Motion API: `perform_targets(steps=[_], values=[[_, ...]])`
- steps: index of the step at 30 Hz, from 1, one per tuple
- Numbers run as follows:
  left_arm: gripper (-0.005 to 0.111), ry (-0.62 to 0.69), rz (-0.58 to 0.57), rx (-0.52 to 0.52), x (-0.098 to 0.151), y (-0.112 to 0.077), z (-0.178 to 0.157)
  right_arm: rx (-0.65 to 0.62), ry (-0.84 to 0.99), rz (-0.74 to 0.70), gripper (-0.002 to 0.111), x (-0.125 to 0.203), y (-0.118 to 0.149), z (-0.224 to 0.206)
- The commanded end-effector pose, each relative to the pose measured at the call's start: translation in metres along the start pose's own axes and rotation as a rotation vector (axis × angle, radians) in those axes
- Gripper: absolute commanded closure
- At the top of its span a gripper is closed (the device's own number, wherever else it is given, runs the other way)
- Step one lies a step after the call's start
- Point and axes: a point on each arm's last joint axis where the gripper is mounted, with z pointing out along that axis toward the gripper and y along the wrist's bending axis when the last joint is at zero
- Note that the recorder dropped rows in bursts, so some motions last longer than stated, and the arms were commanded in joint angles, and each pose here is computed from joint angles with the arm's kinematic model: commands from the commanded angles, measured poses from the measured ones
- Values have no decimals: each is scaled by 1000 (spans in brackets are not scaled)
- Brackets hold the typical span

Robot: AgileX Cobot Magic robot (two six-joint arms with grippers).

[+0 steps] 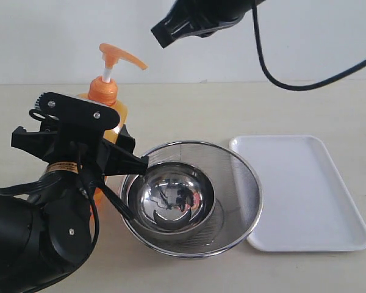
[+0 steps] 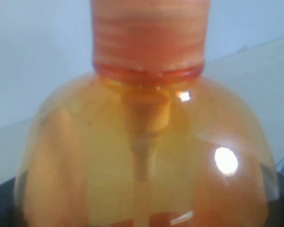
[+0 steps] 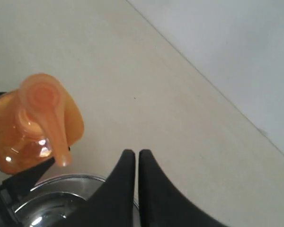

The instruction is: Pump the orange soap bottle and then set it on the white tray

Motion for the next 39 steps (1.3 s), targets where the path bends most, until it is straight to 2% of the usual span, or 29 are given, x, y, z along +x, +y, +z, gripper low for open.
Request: perform_targets(steps=[1,8,13,18,27,39], values=[[102,-62,4,-5,-9,-1,-1,-19,-29,-13,108,-13,-3,10],[102,-62,4,-5,-9,-1,-1,-103,-49,-22,108,-35,-4,23],[102,-62,4,-5,-9,-1,-1,-192,-49,-86,108,-48,19,29],[102,-59,3,-7,-9,-1,0,-225,-45,-119,108,-51,36,35],[102,-56,4,-10,-9,0,0,-157,40,-121,108,-44,30,36],[102,-56,4,-10,-9,0,0,-170,75,-119,108,-40,31,40]])
